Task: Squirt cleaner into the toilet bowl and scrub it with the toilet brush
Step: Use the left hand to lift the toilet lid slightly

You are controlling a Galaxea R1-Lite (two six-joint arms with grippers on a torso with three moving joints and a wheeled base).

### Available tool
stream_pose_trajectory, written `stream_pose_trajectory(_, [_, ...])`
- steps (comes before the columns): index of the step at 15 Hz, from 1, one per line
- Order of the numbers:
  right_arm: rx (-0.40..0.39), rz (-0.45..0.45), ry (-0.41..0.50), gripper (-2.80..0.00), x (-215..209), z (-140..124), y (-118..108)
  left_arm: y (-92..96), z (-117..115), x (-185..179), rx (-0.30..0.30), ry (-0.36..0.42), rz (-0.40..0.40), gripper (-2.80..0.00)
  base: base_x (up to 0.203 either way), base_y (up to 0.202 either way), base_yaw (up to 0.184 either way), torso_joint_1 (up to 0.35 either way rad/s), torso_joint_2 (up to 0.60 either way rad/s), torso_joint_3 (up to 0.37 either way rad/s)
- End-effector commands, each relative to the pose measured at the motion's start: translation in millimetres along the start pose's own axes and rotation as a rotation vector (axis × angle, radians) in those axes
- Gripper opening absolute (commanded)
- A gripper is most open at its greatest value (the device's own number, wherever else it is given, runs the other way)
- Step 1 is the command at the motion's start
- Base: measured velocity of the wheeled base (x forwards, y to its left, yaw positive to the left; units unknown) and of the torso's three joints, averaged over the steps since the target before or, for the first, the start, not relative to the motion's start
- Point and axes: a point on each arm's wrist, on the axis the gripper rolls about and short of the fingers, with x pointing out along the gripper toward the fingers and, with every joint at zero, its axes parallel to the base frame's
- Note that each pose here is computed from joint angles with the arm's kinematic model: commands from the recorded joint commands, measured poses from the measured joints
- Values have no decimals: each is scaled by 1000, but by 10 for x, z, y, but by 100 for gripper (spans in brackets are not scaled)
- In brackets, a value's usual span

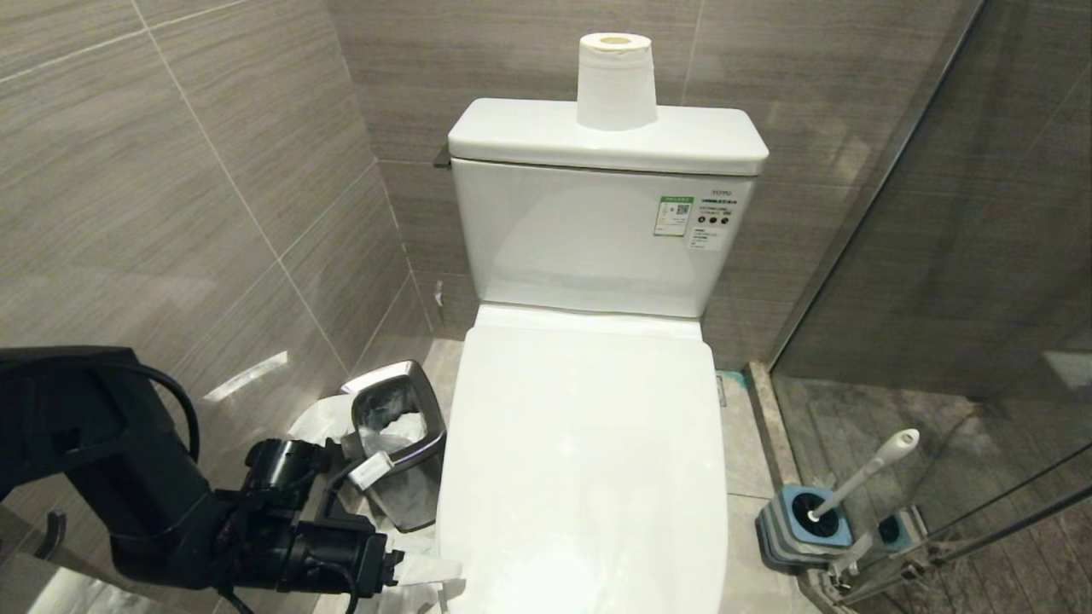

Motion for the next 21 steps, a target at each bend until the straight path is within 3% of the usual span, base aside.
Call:
stream_pose_trajectory(1, [0, 1, 1, -280, 1, 1, 0, 9, 28, 7, 4, 0, 0, 0, 0, 0, 0, 0, 0, 0])
stream_pose_trajectory(21, [0, 1, 2, -280, 1, -1, 0, -103, 22, 3, 21, 9, -34, 0, 0, 0, 0, 0, 0, 0])
